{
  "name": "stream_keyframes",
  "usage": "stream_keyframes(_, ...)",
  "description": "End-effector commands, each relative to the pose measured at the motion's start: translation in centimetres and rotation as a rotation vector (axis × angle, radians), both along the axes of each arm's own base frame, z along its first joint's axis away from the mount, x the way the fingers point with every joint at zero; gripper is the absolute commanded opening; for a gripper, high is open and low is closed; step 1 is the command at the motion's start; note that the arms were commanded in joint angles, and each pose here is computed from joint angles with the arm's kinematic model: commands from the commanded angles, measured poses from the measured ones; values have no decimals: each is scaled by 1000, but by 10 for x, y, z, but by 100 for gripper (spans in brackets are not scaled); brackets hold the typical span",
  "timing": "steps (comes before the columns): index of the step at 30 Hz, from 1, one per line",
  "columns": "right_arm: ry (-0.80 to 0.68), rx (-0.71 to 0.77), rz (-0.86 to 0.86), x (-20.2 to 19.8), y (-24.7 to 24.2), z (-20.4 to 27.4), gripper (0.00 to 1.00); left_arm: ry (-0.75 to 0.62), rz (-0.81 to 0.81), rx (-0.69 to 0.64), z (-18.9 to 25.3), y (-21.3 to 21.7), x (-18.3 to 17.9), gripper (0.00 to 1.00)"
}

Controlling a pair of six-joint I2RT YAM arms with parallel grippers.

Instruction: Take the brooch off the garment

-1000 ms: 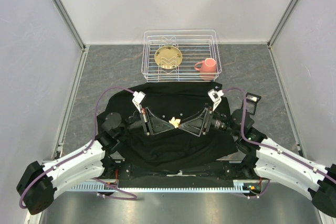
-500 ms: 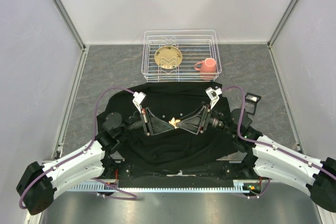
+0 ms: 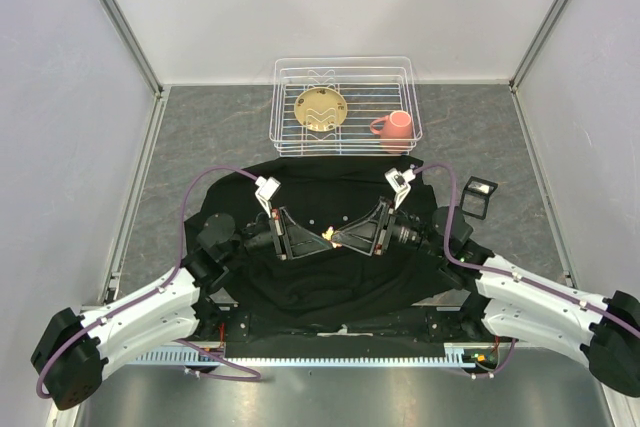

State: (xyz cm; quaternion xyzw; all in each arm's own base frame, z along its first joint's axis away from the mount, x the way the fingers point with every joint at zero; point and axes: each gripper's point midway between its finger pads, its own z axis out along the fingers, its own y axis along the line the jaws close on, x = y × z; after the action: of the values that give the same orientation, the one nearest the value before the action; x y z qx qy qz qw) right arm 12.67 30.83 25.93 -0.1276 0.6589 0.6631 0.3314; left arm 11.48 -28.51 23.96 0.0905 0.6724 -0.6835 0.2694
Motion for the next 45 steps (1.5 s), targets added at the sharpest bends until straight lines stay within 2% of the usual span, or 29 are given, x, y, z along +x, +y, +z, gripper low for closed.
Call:
stream_keyframes(1, -31, 36, 6, -1, 4, 10, 38, -88, -5, -27, 17, -1, -1, 2)
stream_keyframes(10, -25, 30, -27, 3, 4, 9, 26, -115, -7, -15, 17, 1, -2, 2)
stream_keyframes(15, -8, 25, -25, 3, 5, 4, 19, -177, 12, 33, 21, 1, 2, 2)
stream_keyframes(23, 7, 19, -32, 5, 7, -1, 17, -245, 30, 114, 23, 4, 6, 2)
stream_keyframes(26, 14, 8, -51, 8, 8, -5, 11, -255, 34, 128, 23, 5, 7, 2)
stream_keyframes(29, 16, 9, -128, 16, 1, -7, 2, -253, 52, 122, 25, 7, 7, 2)
stream_keyframes(31, 20, 26, -191, 21, -6, -7, 0, -250, 60, 111, 27, 9, 6, 2)
stream_keyframes(34, 29, 58, -245, 26, -13, -4, 0, -237, 76, 109, 26, 10, 8, 2)
stream_keyframes(41, 18, 97, -232, 23, -7, 5, 9, -218, 55, 90, 25, 6, 6, 2)
stream_keyframes(43, 10, 93, -220, 21, -5, 5, 8, -218, 50, 86, 26, 6, 6, 2)
stream_keyframes(45, 4, 94, -206, 18, -5, 6, 0, -223, 40, 83, 28, 6, 4, 2)
